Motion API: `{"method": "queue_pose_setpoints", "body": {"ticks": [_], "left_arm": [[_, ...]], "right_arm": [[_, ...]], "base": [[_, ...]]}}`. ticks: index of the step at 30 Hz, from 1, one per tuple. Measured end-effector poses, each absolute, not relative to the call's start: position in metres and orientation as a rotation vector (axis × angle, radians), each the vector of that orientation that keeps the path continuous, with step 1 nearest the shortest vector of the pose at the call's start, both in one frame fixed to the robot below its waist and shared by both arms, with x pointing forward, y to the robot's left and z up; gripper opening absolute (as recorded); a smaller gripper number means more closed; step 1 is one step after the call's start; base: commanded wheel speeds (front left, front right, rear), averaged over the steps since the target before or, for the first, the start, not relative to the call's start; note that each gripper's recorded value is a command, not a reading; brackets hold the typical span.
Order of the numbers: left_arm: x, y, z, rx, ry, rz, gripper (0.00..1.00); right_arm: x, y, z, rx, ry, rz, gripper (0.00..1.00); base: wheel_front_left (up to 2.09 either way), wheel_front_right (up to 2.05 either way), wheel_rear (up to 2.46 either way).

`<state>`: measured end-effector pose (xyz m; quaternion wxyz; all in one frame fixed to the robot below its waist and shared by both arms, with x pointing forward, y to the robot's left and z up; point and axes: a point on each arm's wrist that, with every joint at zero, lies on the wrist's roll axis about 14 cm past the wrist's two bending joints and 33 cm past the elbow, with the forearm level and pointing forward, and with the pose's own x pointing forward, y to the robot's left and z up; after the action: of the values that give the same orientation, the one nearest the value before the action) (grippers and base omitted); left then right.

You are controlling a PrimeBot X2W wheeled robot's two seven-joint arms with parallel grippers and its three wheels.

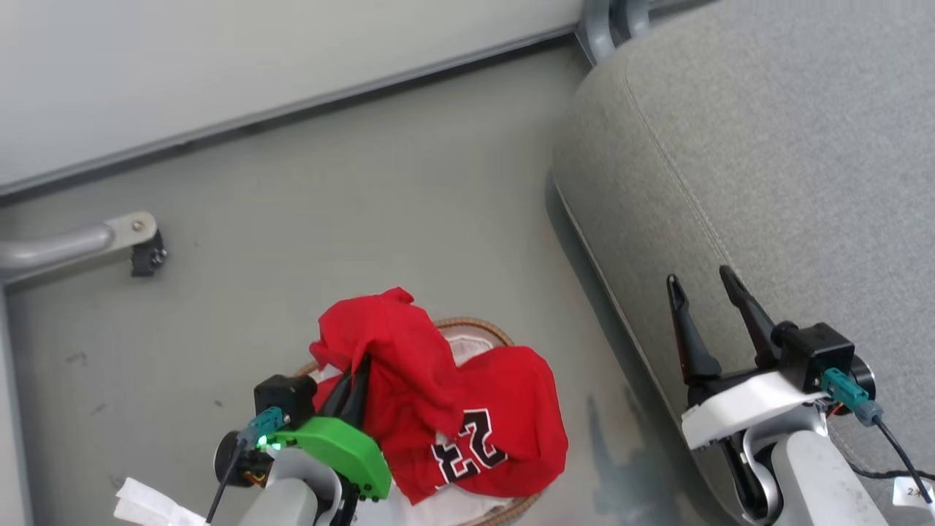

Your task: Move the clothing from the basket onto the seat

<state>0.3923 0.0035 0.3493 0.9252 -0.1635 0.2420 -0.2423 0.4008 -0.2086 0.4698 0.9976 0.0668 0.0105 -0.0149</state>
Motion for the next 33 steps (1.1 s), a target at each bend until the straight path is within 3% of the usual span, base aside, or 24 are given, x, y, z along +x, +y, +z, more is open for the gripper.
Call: {"method": "queue_pose_setpoints", "body": {"ticks": [19, 33], "left_arm": [[0.411, 0.016, 0.537, -0.356, -0.076, -0.521, 0.00], [0.399, 0.002, 0.560, -0.349, -0.140, -0.584, 0.00]], "right_arm": [[0.365, -0.159, 0.488, 0.153, -0.016, 0.112, 1.00], [0.363, -0.098, 0.480, 0.055, 0.026, 0.370, 1.00]], "base": [[0.00, 0.00, 0.00], [0.00, 0.00, 0.00]]}}
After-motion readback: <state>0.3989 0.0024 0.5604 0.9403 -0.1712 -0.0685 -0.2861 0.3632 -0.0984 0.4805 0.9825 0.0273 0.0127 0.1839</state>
